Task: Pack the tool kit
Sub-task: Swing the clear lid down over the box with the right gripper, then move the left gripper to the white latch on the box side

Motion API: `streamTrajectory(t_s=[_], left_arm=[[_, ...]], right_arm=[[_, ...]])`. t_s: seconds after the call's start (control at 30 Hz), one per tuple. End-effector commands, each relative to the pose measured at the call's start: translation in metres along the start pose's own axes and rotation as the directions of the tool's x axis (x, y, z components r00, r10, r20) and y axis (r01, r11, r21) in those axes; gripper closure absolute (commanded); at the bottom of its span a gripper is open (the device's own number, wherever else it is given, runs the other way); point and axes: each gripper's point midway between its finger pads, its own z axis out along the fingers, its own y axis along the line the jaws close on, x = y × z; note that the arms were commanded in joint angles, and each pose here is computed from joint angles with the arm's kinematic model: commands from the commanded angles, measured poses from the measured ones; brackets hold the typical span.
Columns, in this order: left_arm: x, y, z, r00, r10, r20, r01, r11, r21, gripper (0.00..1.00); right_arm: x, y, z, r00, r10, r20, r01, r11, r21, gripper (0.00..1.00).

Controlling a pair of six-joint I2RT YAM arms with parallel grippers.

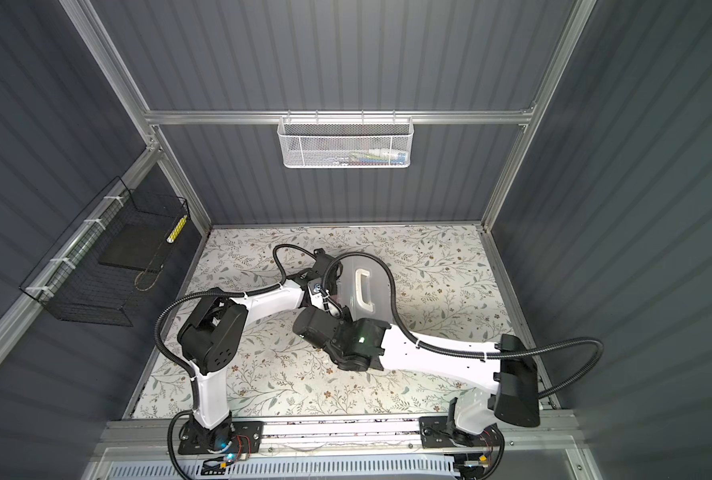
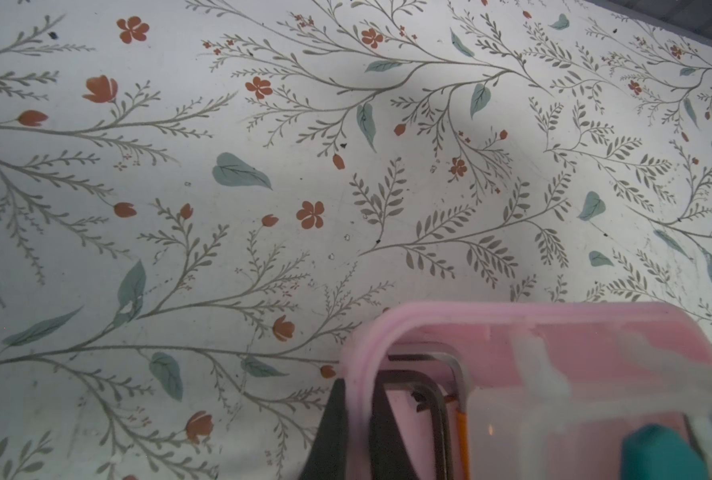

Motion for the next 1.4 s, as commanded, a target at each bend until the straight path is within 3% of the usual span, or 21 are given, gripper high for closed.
streamTrajectory(t_s=[0.0, 0.03, 0.23, 0.37, 0.87, 1.23, 1.37], left_arm=[[-0.01, 0.003, -0.008, 1.0, -0.007, -0.007, 0.007, 1.0, 0.01, 1.0], [-0.01, 0.003, -0.008, 1.0, -0.007, -0.006, 0.007, 1.0, 0.011, 0.99], [-0.018, 0.0, -0.016, 1.0, 0.004, 0.01, -0.005, 1.0, 0.029, 0.64], [-0.022, 0.004, -0.022, 1.0, 0.014, 0.025, -0.014, 1.0, 0.013, 0.55], [-0.037, 0.015, -0.037, 0.997, 0.021, 0.073, -0.02, 1.0, -0.021, 0.41], [-0.04, 0.044, -0.046, 0.997, 0.009, 0.074, -0.006, 0.999, -0.043, 0.41], [-0.035, 0.051, -0.061, 0.997, 0.031, 0.075, -0.034, 0.999, 0.03, 0.41]], right_arm=[[-0.009, 0.003, -0.011, 1.0, 0.003, 0.021, -0.002, 0.998, -0.059, 0.6], [-0.012, 0.001, -0.014, 1.0, 0.01, 0.029, -0.008, 0.998, -0.064, 0.6], [-0.007, -0.027, -0.014, 0.995, 0.104, 0.007, -0.103, 0.993, -0.063, 0.57], [0.006, -0.05, -0.009, 0.987, 0.159, -0.02, -0.16, 0.986, -0.037, 0.57], [0.027, -0.082, 0.014, 0.969, 0.239, -0.059, -0.241, 0.97, -0.027, 0.58], [0.043, -0.082, 0.027, 0.964, 0.243, -0.11, -0.247, 0.969, -0.021, 0.58], [0.045, -0.082, 0.028, 0.962, 0.242, -0.128, -0.247, 0.969, -0.025, 0.59]])
